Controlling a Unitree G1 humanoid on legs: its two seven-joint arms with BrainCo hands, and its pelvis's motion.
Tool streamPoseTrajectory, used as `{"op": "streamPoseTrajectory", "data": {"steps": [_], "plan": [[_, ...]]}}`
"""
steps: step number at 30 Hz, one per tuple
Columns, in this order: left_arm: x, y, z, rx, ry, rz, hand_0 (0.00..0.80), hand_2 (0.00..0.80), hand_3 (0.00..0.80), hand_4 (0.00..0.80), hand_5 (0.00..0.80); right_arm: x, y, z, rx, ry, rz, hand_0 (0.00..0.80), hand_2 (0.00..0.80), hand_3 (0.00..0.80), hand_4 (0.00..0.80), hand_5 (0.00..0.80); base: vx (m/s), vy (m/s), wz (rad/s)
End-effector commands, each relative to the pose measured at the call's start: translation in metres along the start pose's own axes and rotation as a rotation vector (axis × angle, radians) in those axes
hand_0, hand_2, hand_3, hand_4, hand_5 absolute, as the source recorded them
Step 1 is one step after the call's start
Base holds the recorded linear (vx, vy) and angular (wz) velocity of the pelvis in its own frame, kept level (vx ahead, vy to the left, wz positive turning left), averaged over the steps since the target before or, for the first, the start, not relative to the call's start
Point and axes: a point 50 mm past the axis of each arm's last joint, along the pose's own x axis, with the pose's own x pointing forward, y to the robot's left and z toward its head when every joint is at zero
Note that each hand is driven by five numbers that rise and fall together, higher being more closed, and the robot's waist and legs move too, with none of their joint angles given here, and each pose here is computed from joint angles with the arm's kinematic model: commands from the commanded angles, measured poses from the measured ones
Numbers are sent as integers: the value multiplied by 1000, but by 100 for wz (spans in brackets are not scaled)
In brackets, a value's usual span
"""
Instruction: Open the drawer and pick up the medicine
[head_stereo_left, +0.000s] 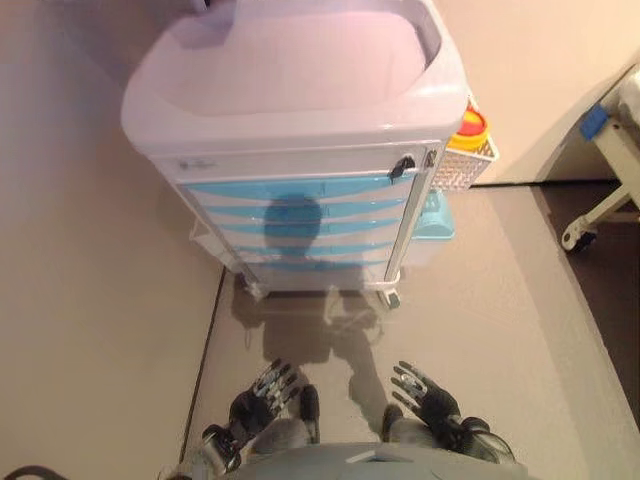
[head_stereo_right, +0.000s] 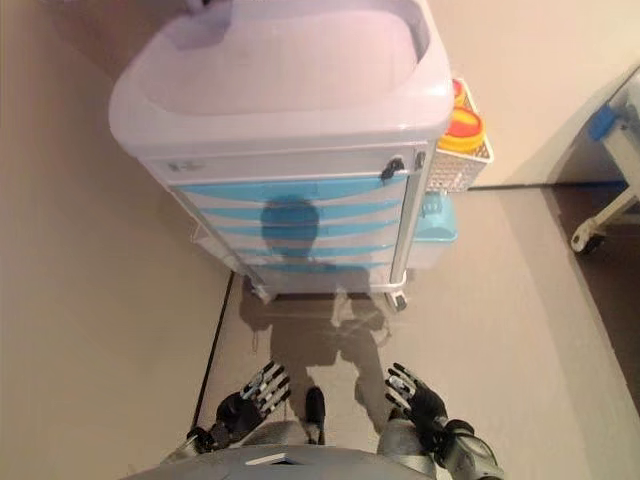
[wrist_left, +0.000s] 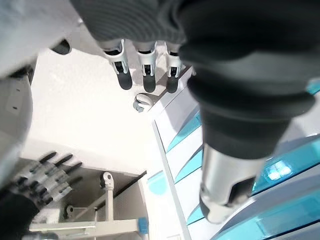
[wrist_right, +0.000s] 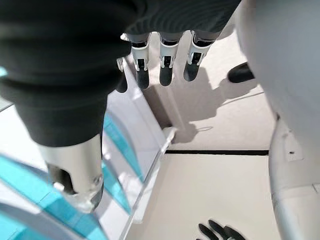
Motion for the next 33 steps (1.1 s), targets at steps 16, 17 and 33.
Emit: {"op": "streamPoseTrajectory", "data": {"steps": [16,17,33], "plan": [[67,-102,77,-298,-322,-514,0,0,0,0,0,24,38,31,-20,-109,146,0,0,0,0,0,-29,55,-20],[70,-108,81,-313,-337,-544,0,0,0,0,0,25,39,31,-21,-108,150,0,0,0,0,0,1,30,-16],[73,-195,189,-439,-643,-945,0,0,0,0,0,26,46,23,-18,-68,218,0,0,0,0,0,29,3,-11]]}}
